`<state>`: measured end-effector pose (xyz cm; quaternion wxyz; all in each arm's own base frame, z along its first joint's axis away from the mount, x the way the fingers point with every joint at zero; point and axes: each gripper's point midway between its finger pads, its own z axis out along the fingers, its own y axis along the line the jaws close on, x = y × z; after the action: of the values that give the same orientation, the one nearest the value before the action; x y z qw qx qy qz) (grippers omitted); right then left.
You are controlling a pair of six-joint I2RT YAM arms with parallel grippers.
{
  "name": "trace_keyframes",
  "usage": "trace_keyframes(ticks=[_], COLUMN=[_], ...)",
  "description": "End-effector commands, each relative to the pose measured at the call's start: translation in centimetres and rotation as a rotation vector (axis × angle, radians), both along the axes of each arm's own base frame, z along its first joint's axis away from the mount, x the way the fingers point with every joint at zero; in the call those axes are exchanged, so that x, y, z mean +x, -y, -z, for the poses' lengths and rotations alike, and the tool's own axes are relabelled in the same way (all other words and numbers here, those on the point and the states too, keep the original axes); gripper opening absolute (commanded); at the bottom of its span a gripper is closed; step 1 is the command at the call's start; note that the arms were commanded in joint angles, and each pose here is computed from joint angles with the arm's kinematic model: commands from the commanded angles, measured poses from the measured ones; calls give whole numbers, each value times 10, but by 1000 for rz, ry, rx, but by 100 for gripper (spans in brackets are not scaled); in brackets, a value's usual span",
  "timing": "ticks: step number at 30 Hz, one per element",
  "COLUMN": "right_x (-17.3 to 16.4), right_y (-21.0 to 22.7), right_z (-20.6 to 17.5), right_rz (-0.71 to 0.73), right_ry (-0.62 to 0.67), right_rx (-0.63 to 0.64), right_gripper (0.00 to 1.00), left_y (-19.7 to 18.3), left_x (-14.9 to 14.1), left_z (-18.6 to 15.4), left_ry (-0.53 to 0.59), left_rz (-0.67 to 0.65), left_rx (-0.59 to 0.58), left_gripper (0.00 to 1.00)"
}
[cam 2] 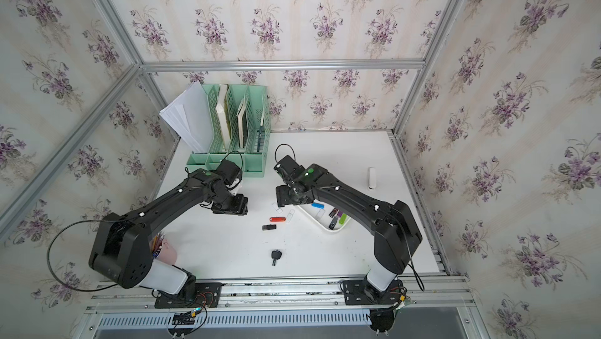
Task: Put the usb flash drive into the storage box
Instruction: Pick up the USB flash from the center of the board.
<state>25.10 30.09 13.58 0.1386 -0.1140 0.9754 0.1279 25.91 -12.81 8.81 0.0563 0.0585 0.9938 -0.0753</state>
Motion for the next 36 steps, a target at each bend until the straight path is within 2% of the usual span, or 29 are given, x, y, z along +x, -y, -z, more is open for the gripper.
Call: trace_keyframes(ticks=[1,4,10,16,20,25,36], right_x=[-10,-16,-11,2,2,-2,9], right_y=[-16,-24,-5,25,19,10,9], right_z=[17,33,58,64,67,78,105], right_rz=[80,82,129,187,168,164,203], right_ry=[-49,-79,-98,-96,-106,-128,-107], right_rx=[25,40,-58,-82,-77,-86,-202], right_gripper=[74,74,79,79,78,73,61], left_y=[2,2,4,7,8,10,11], left_x=[-3,-7,-8,-9,-10,-11,-15], left_z=[1,4,7,9,11,12,13], left_ry=[4,-1,-8,-10,-14,-16,-20], left_rz=[16,17,20,25,28,32,41], left_rx=[-17,-22,-25,-25,-24,-26,-20], left_gripper=[74,74,74,74,74,74,74])
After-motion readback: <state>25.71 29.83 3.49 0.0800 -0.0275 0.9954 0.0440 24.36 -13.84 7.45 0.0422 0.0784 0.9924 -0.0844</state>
